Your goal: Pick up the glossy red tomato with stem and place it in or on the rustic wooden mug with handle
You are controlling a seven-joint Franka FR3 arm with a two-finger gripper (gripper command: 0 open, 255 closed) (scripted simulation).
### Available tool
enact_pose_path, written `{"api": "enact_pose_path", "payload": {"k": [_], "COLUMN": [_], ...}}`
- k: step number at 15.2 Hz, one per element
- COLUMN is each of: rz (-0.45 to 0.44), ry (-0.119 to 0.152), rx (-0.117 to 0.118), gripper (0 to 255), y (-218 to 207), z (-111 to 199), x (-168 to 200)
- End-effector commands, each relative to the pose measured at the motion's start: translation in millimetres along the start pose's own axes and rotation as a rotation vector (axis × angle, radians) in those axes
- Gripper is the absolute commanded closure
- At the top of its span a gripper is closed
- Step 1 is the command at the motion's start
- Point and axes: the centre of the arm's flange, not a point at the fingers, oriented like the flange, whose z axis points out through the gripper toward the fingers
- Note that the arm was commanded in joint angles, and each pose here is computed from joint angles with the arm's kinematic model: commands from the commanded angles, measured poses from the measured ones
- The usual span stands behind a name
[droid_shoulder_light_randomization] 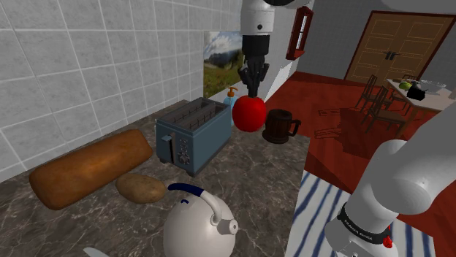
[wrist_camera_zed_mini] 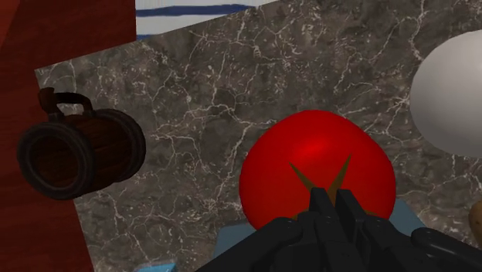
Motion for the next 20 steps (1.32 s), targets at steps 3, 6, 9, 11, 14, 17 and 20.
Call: {"api": "enact_pose_path", "payload": {"k": [3, 6, 9, 11, 14, 17, 20], "rz": [0.000, 0.000, 0.000, 0.000, 0.000, 0.000, 0.000], "ry": [0.000, 0.000, 0.000, 0.000, 0.000, 0.000, 0.000], "rx": [0.000, 0.000, 0.000, 0.000, 0.000, 0.000, 0.000], "gripper": [255, 255, 255, 255, 255, 255, 255], "y": [13, 52, 91, 117, 156, 195, 234], "z": [-19, -26, -34, -39, -46, -54, -62], "x": [-1, 1, 2, 2, 3, 5, 6]}}
